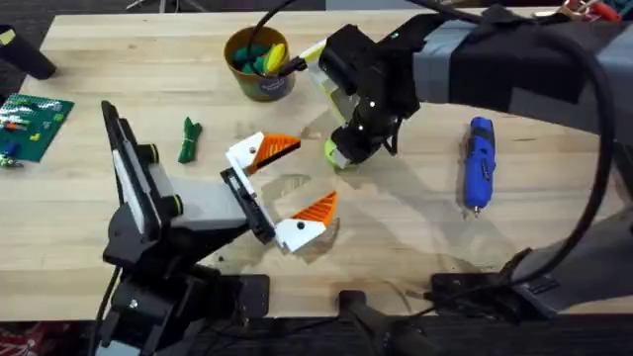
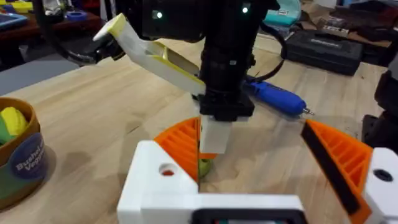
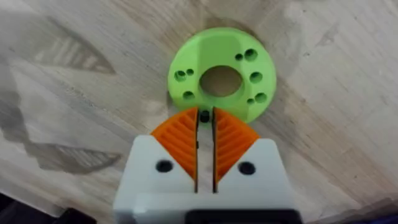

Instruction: Pick up the gripper from the table and insert it into the empty holder that is missing its gripper. Then pick up a screw, insert it into the mounting hole, and use the screwdriver to tighten it. Finally, clean up the table by picking up the vegetable and placing it into the bucket.

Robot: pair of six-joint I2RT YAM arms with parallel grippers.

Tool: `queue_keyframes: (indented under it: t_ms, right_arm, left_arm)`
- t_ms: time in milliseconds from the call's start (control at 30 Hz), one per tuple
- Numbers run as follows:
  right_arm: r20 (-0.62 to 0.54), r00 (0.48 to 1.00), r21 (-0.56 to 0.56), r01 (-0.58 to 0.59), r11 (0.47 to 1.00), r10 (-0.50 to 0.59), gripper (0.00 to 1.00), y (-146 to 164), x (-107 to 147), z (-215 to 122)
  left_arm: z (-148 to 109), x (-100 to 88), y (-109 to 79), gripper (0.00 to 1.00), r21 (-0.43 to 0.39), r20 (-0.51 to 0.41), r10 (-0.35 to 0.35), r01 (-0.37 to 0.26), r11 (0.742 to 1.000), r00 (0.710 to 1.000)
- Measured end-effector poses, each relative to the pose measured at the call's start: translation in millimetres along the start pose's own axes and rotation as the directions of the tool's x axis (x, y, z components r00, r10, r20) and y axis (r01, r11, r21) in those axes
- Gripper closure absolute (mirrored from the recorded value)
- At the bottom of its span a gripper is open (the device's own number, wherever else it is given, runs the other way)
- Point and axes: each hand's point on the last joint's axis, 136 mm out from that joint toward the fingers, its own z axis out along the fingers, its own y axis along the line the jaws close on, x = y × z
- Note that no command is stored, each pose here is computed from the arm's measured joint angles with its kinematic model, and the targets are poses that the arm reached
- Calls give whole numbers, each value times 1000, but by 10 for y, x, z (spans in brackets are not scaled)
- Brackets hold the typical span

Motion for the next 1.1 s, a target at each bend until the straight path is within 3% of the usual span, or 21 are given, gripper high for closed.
queue_keyframes:
  t_ms: [133, 700, 1100]
  right_arm:
    - [-5, 1000, 0, 3, 1000, -3, 991, -1, -4, 20]
    - [-10, 1000, 0, 5, 1000, -5, 995, 0, -10, -7]
    - [24, 999, 13, -24, 1000, 24, 995, -114, -216, -406]
  left_arm:
    - [0, 0, 0, 9, 0, 0, 0, 0, 1000, 1000]
    - [0, -1, 0, 9, 0, 0, 0, 0, 1000, 1000]
    - [0, 0, 0, 9, 0, 0, 0, 0, 1000, 1000]
